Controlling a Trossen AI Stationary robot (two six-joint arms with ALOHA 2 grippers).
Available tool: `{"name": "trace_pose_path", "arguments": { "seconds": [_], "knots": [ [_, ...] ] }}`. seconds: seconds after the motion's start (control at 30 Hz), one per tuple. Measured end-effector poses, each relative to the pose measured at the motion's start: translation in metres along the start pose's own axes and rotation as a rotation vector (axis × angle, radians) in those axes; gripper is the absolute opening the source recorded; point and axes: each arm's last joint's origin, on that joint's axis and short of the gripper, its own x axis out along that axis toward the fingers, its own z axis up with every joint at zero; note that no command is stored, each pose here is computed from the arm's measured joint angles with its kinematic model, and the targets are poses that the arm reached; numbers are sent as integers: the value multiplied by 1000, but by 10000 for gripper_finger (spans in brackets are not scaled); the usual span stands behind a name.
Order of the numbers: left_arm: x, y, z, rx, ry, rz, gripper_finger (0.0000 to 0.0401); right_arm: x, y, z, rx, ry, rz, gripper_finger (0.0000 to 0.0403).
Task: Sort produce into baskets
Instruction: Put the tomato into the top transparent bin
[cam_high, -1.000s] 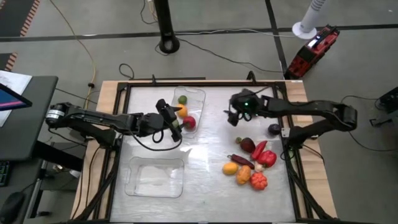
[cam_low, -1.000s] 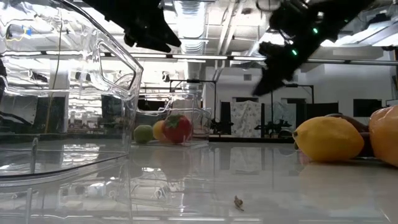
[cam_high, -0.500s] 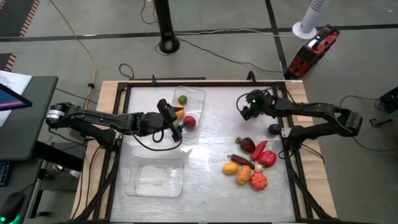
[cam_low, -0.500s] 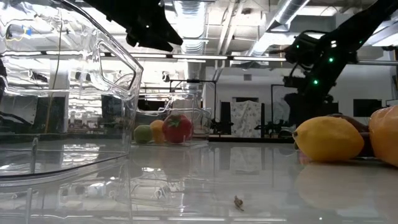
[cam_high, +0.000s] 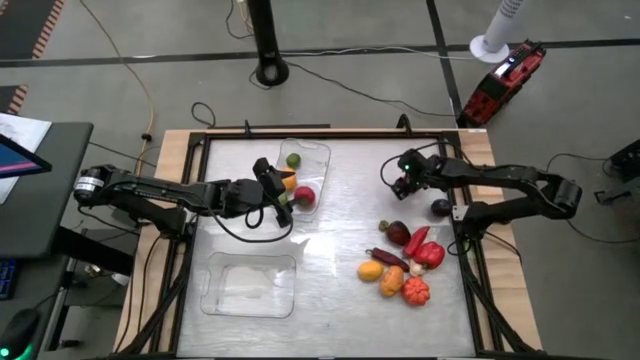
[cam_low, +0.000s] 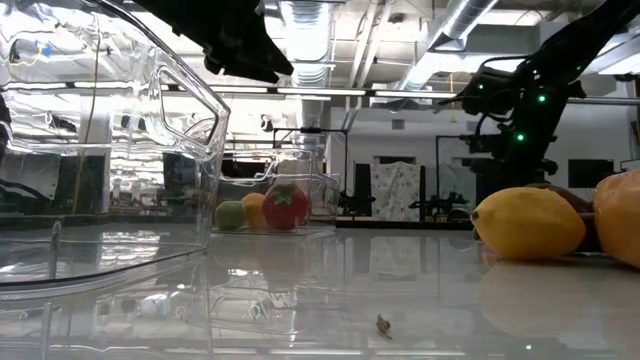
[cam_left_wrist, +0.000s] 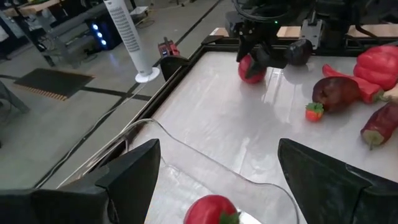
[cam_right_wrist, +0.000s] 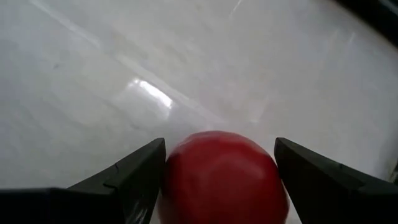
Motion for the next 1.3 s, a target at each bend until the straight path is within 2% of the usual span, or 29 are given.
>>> {"name": "trace_pose_path", "arguments": {
  "seconds": [0.17,0.3,0.43,0.63,0.77,0.87,1.03,1.17,1.3],
  "knots": [
    [0,1,0,-1,2,4,313,1,1,-1,-3,27,19,318],
    [0,1,-1,1,13,5,313,3,4,-2,-23,40,13,293],
    [0,1,-1,6,12,18,313,1,9,-2,-48,10,31,274],
    [0,2,-1,5,12,39,313,-3,23,-1,-76,-47,109,270],
    [0,2,1,13,-7,39,313,-10,39,7,-107,-147,250,269],
    [0,2,6,16,-51,30,313,-20,56,20,-138,-285,410,269],
    [0,-1,8,88,-81,-115,313,-37,87,40,-203,-520,657,268],
    [3,-1,5,68,-153,-181,313,-42,115,61,-290,-580,701,270],
    [-1,2,-5,52,-212,-194,313,-43,141,87,-363,-616,699,273]
  ]
}}
